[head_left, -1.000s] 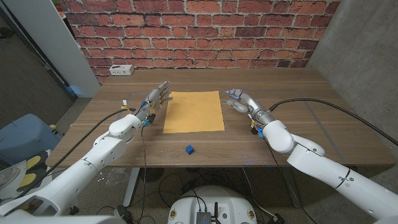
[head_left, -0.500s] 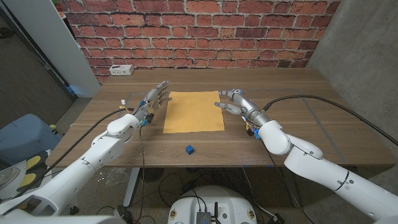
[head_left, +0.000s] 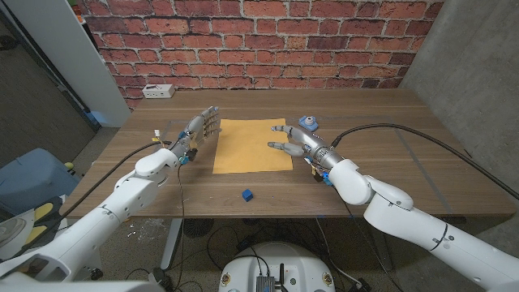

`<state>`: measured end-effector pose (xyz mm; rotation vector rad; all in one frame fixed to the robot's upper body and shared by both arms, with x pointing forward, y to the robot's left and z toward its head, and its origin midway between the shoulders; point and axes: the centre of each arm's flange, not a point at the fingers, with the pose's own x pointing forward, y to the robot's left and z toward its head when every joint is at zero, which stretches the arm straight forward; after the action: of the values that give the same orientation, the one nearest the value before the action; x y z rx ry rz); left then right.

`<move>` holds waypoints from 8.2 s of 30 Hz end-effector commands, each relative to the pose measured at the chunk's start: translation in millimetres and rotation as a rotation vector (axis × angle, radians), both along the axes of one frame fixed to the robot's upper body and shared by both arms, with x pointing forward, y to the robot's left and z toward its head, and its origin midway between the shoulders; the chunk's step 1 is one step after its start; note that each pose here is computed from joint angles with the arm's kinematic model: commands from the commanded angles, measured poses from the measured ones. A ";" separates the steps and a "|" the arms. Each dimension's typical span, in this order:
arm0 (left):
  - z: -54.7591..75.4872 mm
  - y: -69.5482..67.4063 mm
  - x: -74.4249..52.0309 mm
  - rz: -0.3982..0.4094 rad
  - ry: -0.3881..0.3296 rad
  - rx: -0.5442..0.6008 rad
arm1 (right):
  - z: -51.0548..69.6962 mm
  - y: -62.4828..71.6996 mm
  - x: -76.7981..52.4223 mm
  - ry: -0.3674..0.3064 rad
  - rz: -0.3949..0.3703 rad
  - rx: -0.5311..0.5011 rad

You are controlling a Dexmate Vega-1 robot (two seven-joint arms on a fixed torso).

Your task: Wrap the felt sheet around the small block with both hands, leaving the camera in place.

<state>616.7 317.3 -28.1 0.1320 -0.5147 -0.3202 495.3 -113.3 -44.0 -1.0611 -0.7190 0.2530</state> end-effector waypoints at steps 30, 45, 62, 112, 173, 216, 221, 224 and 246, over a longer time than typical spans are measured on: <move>4.6 5.5 13.5 -0.041 0.039 0.051 | -39.7 51.0 -16.8 0.099 0.042 -0.134; 5.4 2.9 15.6 -0.050 0.042 0.060 | -58.3 62.2 -30.7 0.090 0.008 -0.174; 5.8 -2.1 12.6 -0.066 0.039 0.078 | -73.2 72.3 -48.9 0.090 -0.053 -0.222; -9.3 13.3 2.0 -0.079 0.034 0.046 | -93.0 117.8 -40.9 0.098 -0.068 -0.429; -12.1 21.6 4.5 -0.069 0.015 -0.006 | -15.5 112.3 15.2 -0.252 -0.032 -0.219; 8.7 17.4 23.9 -0.063 0.015 -0.018 | 38.1 113.4 107.8 -0.103 -0.062 -0.277; 10.0 16.4 28.0 -0.067 0.018 -0.019 | 39.2 115.7 121.1 -0.029 -0.087 -0.309; 11.7 17.1 28.9 -0.060 0.012 -0.025 | 38.6 117.6 126.4 -0.011 -0.102 -0.336; 17.4 13.2 30.6 -0.062 0.019 -0.012 | 34.8 114.5 127.1 0.058 -0.153 -0.399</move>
<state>646.6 333.2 -13.8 0.0928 -0.5074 -0.3734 625.2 5.0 -7.4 -1.4601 -0.5709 0.3019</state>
